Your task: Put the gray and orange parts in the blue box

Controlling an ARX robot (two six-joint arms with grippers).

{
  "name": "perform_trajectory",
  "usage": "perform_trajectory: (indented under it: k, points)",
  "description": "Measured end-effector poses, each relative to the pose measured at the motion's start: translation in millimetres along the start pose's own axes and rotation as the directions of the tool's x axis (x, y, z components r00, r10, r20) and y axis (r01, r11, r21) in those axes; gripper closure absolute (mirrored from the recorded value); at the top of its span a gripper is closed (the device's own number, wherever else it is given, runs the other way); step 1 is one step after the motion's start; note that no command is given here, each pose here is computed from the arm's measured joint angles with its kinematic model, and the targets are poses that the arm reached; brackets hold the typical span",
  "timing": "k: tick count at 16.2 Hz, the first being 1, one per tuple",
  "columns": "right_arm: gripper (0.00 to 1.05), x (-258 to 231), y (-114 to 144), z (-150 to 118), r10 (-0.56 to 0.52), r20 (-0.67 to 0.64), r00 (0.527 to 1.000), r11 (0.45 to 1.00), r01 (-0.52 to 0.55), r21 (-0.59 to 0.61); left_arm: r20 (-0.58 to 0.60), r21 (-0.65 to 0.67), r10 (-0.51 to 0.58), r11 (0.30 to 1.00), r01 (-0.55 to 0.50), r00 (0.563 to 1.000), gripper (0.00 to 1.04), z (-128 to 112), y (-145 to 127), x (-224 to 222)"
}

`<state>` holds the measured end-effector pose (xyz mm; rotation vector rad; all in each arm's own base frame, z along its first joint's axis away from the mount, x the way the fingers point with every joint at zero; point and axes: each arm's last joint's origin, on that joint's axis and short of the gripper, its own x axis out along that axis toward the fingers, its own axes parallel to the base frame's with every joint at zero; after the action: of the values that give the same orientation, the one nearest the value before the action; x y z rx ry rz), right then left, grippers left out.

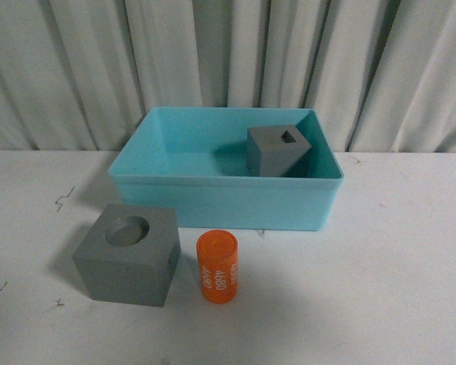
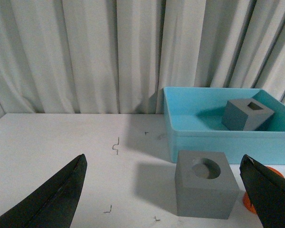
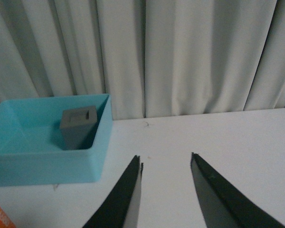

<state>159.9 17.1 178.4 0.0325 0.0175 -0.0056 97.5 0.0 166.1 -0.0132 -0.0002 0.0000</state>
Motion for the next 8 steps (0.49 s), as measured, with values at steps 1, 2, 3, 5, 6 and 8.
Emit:
perform_trajectory:
  k: [1,2,3,5,6,8]
  points:
    - [0.82,-4.8,-2.6,-2.2,0.000,-0.001,1.000,1.000,0.000,-0.011,0.000,0.000,0.000,1.000,0.000,1.000,0.07,0.0,0.0,0.0]
    - [0.93,-8.4,-4.7,-1.5,-0.002,0.011,1.000,1.000,0.002,-0.013,0.000,0.000,0.000,1.000,0.000,1.000,0.07,0.0,0.0,0.0]
    - [1.03,-12.6,-6.2,-1.7,0.005,0.016,1.000,1.000,-0.005,-0.025,0.000,0.000,0.000,1.000,0.000,1.000,0.07,0.0,0.0,0.0]
    - [1.03,-18.9,-19.1,-9.4,-0.018,0.032,0.999,1.000,0.019,-0.025,0.000,0.000,0.001,1.000,-0.001,1.000,0.07,0.0,0.0,0.0]
    - [1.03,-21.5,-18.6,-14.5,-0.005,-0.005,1.000,1.000,0.005,-0.026,0.000,0.000,0.000,1.000,0.000,1.000,0.07,0.0,0.0,0.0]
    - [1.03,-27.8,-17.6,-10.0,0.003,0.025,1.000,1.000,-0.003,-0.027,0.000,0.000,0.000,1.000,0.000,1.000,0.07,0.0,0.0,0.0]
